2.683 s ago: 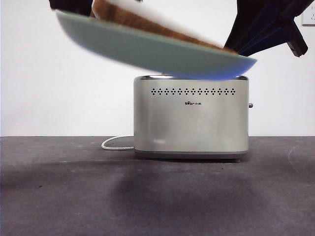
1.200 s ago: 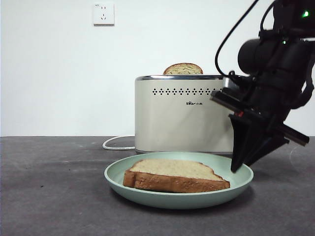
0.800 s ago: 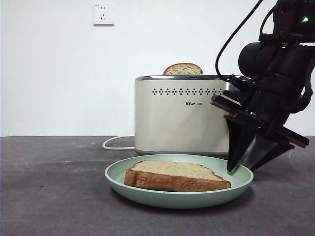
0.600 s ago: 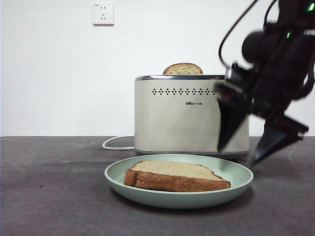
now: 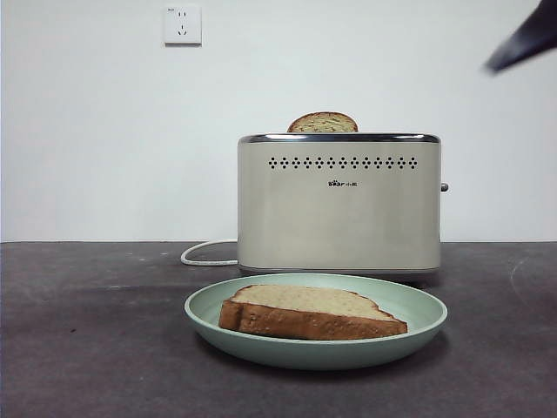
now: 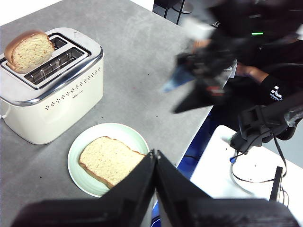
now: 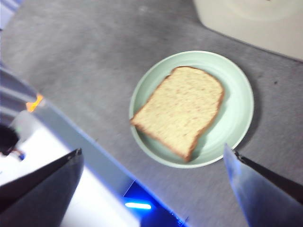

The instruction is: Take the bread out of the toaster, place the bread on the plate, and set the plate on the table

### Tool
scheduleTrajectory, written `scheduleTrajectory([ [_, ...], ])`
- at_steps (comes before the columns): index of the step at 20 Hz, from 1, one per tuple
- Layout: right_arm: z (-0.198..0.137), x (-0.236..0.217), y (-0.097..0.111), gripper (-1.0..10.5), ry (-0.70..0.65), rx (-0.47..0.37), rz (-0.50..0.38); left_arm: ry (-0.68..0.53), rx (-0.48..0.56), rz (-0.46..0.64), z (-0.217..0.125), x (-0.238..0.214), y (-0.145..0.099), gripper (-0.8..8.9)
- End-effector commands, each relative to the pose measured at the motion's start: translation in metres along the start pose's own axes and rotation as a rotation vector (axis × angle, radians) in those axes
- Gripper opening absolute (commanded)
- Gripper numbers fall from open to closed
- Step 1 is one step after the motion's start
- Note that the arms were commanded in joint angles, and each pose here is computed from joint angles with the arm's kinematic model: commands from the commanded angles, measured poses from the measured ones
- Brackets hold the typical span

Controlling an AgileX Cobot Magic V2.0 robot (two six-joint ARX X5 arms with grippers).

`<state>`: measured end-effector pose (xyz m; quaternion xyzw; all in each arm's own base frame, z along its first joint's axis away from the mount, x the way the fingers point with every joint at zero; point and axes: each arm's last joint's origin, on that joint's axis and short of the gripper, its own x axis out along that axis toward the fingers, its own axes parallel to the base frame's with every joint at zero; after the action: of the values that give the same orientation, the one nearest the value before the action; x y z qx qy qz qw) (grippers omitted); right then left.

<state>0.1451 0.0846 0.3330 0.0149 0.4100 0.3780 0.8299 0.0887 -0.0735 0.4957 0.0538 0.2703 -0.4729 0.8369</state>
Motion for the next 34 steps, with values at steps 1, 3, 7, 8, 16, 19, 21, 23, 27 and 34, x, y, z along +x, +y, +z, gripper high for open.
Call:
scheduleTrajectory([
  [1, -0.014, -0.021, 0.013, 5.0, -0.023, -0.046, 0.025, 0.007, 0.009, 0.000, -0.001, -0.001, 0.000, -0.09],
  [3, -0.028, -0.036, 0.022, 4.9, -0.023, -0.067, 0.043, 0.007, 0.009, 0.000, -0.001, -0.001, 0.000, -0.09],
  [7, -0.048, -0.053, 0.029, 1.2, -0.005, -0.079, 0.059, 0.011, 0.007, 0.000, -0.001, -0.001, 0.000, -0.09],
  [8, -0.050, -0.055, 0.030, 0.0, -0.001, -0.078, 0.058, 0.014, 0.006, -0.001, -0.002, -0.001, 0.000, -0.09],
  [16, -0.054, -0.056, 0.030, 0.0, 0.032, -0.071, 0.054, 0.029, -0.001, -0.002, -0.003, -0.001, 0.000, -0.09],
  [19, -0.054, -0.056, 0.030, 0.0, 0.033, -0.071, 0.052, 0.027, -0.002, -0.001, -0.003, -0.001, 0.000, -0.08],
  [21, -0.054, -0.056, 0.030, 0.0, 0.032, -0.071, 0.052, 0.027, -0.001, -0.001, -0.003, -0.001, 0.000, -0.08],
  [23, -0.054, -0.056, 0.030, 0.0, 0.032, -0.071, 0.052, 0.027, -0.001, -0.002, -0.003, -0.001, 0.000, -0.08],
  [27, -0.054, -0.056, 0.030, 0.0, 0.032, -0.071, 0.052, 0.027, -0.002, -0.001, -0.003, 0.000, 0.000, -0.03],
  [34, -0.054, -0.056, 0.030, 0.0, 0.032, -0.071, 0.052, 0.005, 0.010, 0.002, -0.001, 0.000, 0.000, -0.04],
])
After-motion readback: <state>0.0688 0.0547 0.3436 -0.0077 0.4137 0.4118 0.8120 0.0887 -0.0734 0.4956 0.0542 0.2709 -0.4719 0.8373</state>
